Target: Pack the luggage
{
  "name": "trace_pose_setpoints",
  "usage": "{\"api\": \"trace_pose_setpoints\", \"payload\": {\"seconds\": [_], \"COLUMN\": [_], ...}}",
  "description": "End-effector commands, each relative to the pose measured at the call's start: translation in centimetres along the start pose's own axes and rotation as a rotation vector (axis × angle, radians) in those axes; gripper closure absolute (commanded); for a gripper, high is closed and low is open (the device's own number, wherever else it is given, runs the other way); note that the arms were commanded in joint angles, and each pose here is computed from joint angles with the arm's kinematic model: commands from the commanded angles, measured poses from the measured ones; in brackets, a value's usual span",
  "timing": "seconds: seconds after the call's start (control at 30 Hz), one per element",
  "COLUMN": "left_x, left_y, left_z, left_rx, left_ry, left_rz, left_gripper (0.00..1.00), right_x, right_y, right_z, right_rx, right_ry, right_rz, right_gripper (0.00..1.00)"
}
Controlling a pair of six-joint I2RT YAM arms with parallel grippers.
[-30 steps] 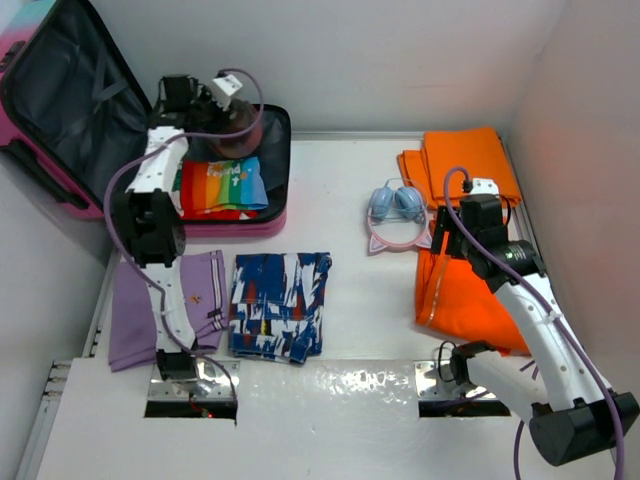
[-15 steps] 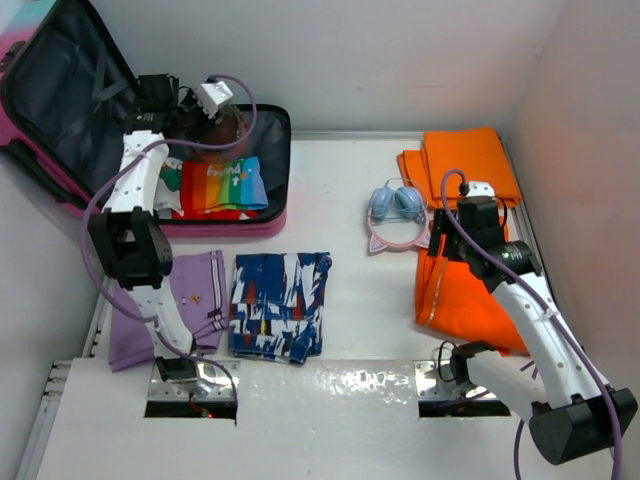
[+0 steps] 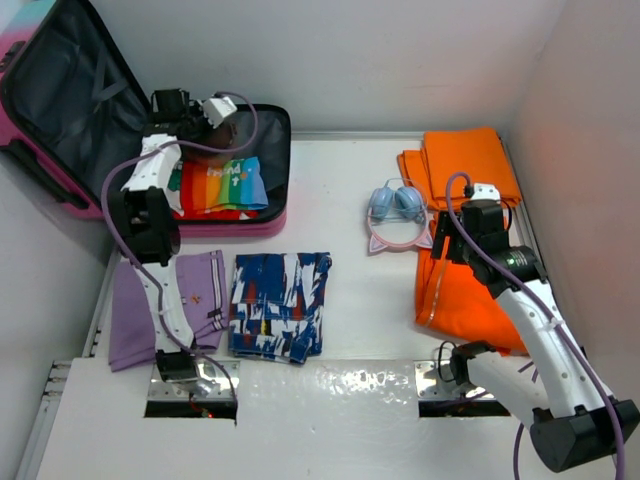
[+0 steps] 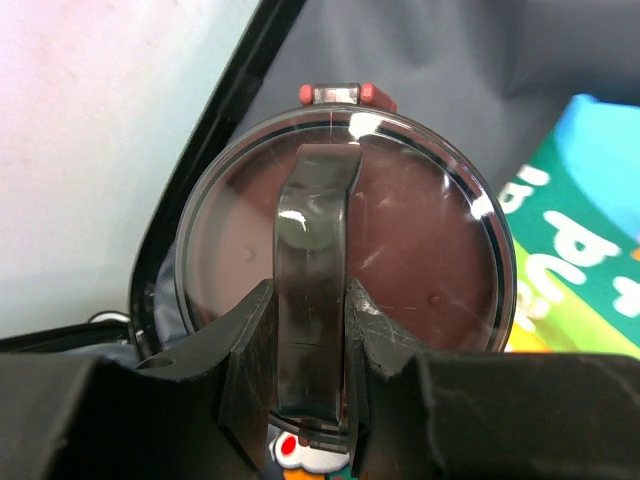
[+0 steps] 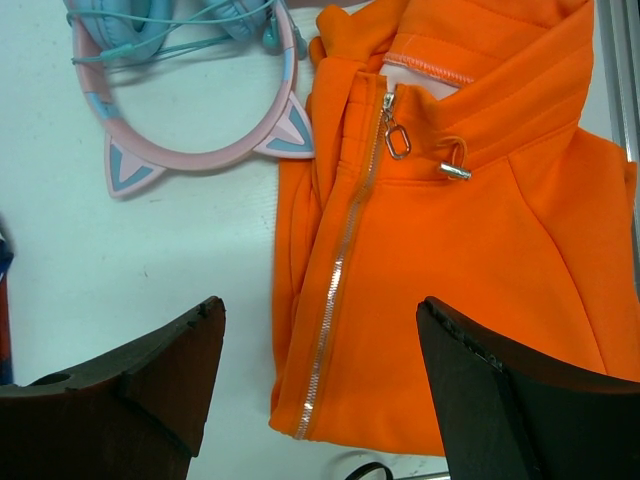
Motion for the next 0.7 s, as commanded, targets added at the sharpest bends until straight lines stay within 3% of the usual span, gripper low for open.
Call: {"api": "trace_pose_setpoints", "payload": {"seconds": [0.0,0.47,0.67], "left_x": [7.1,7.4,5.2], "left_y": [2.8,-2.3,-3.1], "left_z": [-1.7,2.2,2.0], "left_rx": [-0.102,-0.056,-0.043], "left_ry": [0.244,0.271,0.140], "left_rz": [0.090,-0.080,-0.108], "left_gripper": [1.00,1.00,1.00], "right_x": [-0.2,0.1,-0.1], "right_y": [0.6,0.9,0.6], "right_z": [-0.3,-0.3,-0.5], "right_rx": [-0.020,0.014,0.015], "right_ry": [-0.013,-0.009,-0.021], "right_rz": [0.013,0.015,0.028], "right_gripper": [0.24,0.24,0.24]}}
Point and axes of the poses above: each gripper's point midway between its finger pads, its own z axis out along the fingers, its own x axis along the line the jaws close on, y = z × x, the point moved 5 cm from there along -z, back along the fingers, and after that the axes turned 1 degree about -z, right-handed, at the moved point
